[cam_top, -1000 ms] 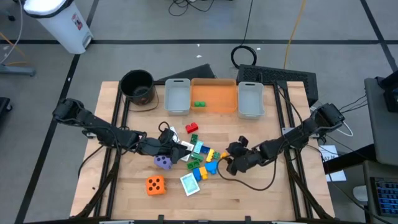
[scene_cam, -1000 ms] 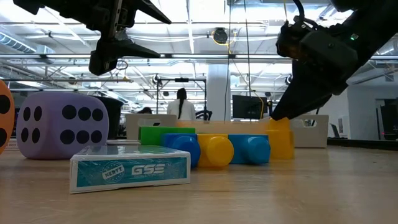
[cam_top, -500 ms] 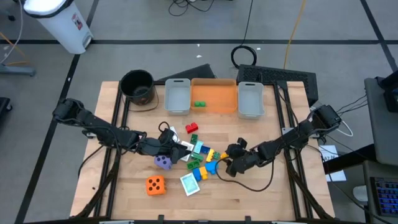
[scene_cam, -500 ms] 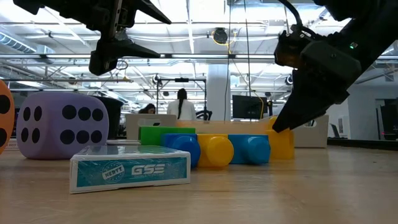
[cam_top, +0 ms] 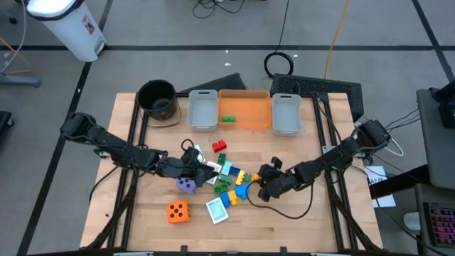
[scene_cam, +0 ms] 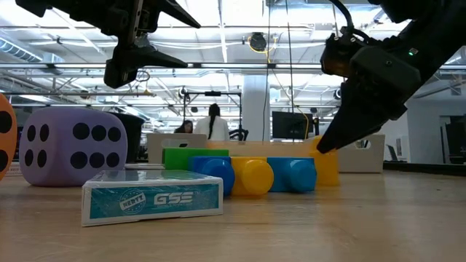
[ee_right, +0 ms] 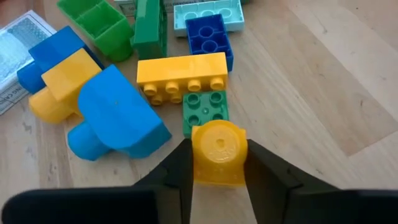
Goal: Pick & Place Toys
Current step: Put the bottom left yellow game piece into the orange bin
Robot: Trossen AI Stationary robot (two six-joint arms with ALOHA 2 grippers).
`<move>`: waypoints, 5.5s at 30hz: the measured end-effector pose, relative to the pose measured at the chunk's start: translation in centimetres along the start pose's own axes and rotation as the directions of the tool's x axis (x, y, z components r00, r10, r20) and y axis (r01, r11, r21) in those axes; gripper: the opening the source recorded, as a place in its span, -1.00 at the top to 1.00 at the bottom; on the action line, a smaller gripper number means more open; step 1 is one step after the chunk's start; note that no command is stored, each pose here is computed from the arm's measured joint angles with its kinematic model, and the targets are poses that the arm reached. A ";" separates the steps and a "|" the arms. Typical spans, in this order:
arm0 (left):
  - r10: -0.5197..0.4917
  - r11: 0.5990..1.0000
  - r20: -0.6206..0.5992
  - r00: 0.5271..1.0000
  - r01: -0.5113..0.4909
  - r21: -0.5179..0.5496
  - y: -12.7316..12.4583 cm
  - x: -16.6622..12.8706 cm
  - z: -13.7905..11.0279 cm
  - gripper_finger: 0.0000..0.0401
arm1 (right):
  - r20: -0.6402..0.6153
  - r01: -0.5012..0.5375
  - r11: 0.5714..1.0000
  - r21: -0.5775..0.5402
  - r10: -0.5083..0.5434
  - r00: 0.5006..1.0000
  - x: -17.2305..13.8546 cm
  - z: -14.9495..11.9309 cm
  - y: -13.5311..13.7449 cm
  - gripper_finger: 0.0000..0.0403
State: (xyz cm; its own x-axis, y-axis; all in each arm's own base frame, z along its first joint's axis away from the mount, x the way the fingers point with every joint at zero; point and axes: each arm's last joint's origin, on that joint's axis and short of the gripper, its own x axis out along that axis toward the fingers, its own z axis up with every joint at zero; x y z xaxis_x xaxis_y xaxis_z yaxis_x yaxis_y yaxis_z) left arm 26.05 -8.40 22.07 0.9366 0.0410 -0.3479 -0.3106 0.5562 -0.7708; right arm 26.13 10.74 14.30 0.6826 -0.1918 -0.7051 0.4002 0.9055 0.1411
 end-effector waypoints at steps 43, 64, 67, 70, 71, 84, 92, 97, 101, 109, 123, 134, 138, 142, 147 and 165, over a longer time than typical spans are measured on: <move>0.066 0.998 0.115 0.991 -0.067 0.002 1.7 1.0 3.4 -0.27 | 0.423 -0.019 1.000 0.003 0.016 0.906 -9.5 12.8 -11.1 0.54; -0.164 0.960 0.157 0.974 0.121 0.253 5.8 1.1 13.4 -0.27 | 0.364 0.100 0.995 0.017 -0.099 0.926 -6.3 26.1 -21.6 0.54; -0.184 0.956 0.136 0.974 0.145 0.253 6.5 0.9 14.2 -0.27 | 0.319 0.050 0.998 0.050 -0.063 0.946 -4.4 25.9 -22.6 0.54; -0.211 0.953 0.100 0.972 0.182 0.243 6.9 0.7 14.8 -0.27 | 0.275 0.026 0.998 0.053 -0.040 0.961 -2.8 25.5 -22.8 0.54; -0.220 0.952 0.088 0.971 0.195 0.236 7.1 0.6 14.9 -0.27 | 0.265 0.026 0.998 0.049 -0.038 0.964 -2.4 25.4 -22.8 0.54; -0.245 0.946 0.058 0.968 0.226 0.234 7.8 0.2 15.8 -0.27 | 0.170 0.090 0.996 -0.027 -0.085 0.982 1.2 24.3 -24.0 0.54; -0.203 0.960 0.121 0.972 0.174 0.219 8.7 -0.1 16.8 -0.27 | 0.087 0.251 0.967 0.038 -0.254 0.963 1.8 23.2 -27.8 0.54; -0.182 0.966 0.151 0.972 0.148 0.212 9.2 -0.4 17.4 -0.27 | 0.000 0.266 0.964 -0.001 -0.266 0.964 1.9 21.7 -29.0 0.54; -0.162 0.970 0.176 0.971 0.125 0.206 9.5 -0.5 17.7 -0.27 | -0.095 0.249 0.967 -0.048 -0.252 0.963 2.3 20.2 -29.0 0.54; -0.157 0.971 0.183 0.970 0.117 0.210 9.7 -0.6 17.9 -0.27 | -0.157 0.202 0.977 -0.067 -0.211 0.965 2.8 17.8 -28.4 0.54; -0.155 0.967 0.182 0.971 0.112 0.227 9.7 -0.6 17.9 -0.27 | 0.014 0.219 0.973 -0.075 -0.219 0.976 -0.5 13.6 -26.5 0.54; -0.156 0.965 0.183 0.971 0.110 0.238 9.7 -0.6 17.9 -0.27 | -0.002 0.191 0.980 -0.062 -0.192 0.981 0.2 12.7 -25.5 0.54; -0.156 0.966 0.183 0.971 0.112 0.232 9.7 -0.6 17.9 -0.27 | 0.000 0.175 0.981 -0.079 -0.176 0.984 1.0 12.7 -24.9 0.54; -0.156 0.967 0.183 0.971 0.112 0.229 9.7 -0.6 17.9 -0.27 | 0.003 0.169 0.982 -0.089 -0.169 0.986 1.6 12.6 -24.7 0.54; -0.156 0.968 0.183 0.971 0.113 0.224 9.7 -0.6 17.9 -0.27 | -0.020 0.174 0.981 -0.087 -0.176 0.984 1.9 12.4 -24.8 0.54; -0.151 0.968 0.179 0.972 0.108 0.228 9.7 -0.6 17.8 -0.27 | -0.073 0.215 0.970 -0.110 -0.224 0.972 1.7 11.9 -25.1 0.54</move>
State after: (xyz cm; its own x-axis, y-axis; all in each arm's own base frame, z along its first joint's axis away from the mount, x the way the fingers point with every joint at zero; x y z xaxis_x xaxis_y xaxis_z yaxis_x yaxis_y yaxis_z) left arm 25.34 11.80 24.31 0.9864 0.1046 -0.1267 -0.1626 0.7320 -0.6616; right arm 24.51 -16.84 17.77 0.5291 -0.3616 -0.7677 0.4679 0.8790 -0.0916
